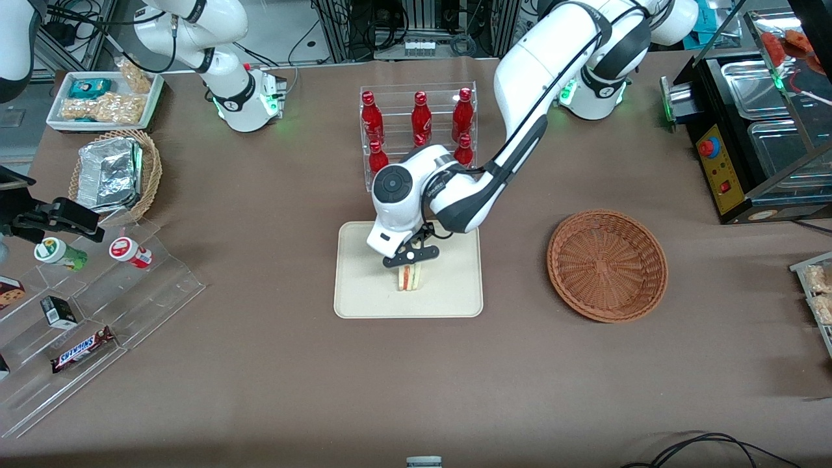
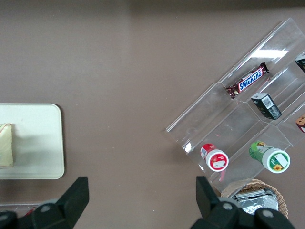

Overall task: Place sandwich from basket to tray
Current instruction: 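Lower the sandwich onto the tray and open the left gripper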

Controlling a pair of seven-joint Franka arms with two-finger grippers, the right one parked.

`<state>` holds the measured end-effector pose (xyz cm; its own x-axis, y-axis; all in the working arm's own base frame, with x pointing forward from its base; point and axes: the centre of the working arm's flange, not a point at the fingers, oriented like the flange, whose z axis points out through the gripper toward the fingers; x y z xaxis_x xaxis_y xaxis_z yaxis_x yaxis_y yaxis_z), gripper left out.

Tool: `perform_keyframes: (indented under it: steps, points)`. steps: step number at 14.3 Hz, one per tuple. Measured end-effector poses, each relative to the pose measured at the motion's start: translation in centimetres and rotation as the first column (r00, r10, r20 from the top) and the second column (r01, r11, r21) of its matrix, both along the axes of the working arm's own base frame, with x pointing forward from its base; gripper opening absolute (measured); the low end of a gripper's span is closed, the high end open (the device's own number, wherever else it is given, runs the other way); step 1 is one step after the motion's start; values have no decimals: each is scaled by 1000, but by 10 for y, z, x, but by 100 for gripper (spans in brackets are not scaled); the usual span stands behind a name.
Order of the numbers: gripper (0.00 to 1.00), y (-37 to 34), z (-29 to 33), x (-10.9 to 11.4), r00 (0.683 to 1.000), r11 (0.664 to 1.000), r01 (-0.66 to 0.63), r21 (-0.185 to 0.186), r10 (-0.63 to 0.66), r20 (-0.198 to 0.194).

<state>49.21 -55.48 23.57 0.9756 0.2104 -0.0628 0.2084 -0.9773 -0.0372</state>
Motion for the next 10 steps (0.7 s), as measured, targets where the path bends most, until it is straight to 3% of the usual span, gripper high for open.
perform_keyframes:
  steps: [6,10]
  points:
    - [23,6,0,0,1000,998,8,62,-7,-24]
    - [36,8,3,5,1000,996,12,91,-14,22]
